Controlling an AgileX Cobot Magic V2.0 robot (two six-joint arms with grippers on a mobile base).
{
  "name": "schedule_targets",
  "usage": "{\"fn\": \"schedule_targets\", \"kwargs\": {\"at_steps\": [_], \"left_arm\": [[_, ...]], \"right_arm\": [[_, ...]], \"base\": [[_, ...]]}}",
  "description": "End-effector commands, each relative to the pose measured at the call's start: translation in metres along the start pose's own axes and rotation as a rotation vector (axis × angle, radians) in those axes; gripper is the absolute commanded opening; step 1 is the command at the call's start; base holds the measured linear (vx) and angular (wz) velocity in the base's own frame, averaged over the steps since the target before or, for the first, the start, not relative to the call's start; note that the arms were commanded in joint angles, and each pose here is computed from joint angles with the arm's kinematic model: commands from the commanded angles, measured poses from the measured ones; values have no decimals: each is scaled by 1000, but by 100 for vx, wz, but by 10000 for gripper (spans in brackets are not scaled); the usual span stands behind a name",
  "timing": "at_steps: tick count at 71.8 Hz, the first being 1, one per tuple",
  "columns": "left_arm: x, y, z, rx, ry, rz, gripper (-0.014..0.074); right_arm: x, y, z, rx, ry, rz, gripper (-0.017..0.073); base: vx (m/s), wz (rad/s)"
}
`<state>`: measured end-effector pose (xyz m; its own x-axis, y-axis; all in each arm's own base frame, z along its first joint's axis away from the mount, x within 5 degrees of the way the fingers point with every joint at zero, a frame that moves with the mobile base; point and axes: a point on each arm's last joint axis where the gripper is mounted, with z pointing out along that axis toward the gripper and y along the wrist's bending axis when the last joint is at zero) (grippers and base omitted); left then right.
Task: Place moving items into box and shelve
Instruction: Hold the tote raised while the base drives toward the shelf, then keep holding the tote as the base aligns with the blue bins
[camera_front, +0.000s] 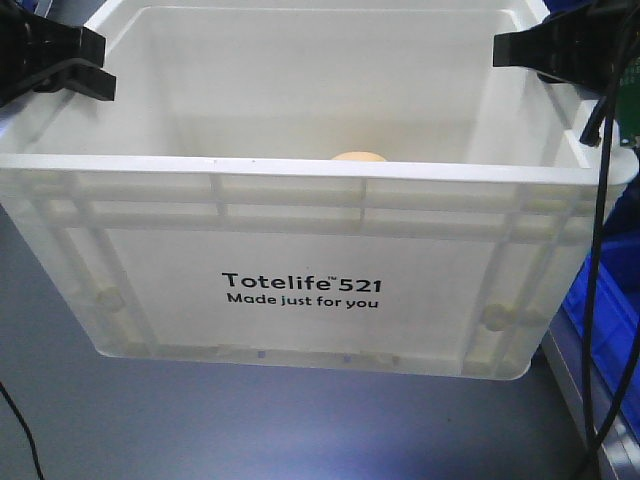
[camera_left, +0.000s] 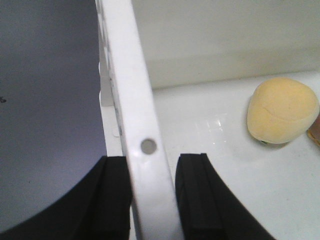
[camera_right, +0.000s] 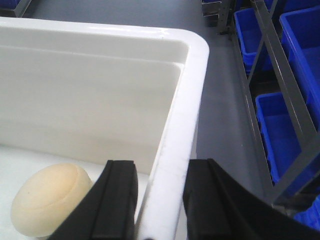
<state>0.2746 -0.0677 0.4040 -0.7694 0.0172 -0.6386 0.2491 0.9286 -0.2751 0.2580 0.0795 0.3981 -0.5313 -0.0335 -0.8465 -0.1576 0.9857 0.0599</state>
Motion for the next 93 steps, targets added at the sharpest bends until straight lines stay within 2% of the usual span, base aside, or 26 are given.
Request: {"fn": "schedule_targets", "kwargs": {"at_steps": [1,52,93], "left_arm": [[-14,-22,-32,119,-191,-3,0],[-14,-22,-32,119,-191,-3,0],[-14,-22,-32,119,-191,-3,1]], "right_arm": [[-26,2,-20,-45,-209,15,-6],[-26,2,-20,-45,-209,15,-6],[-26,2,-20,-45,-209,15,-6]], "base": [[52,0],[51,-3],[45,15]]}}
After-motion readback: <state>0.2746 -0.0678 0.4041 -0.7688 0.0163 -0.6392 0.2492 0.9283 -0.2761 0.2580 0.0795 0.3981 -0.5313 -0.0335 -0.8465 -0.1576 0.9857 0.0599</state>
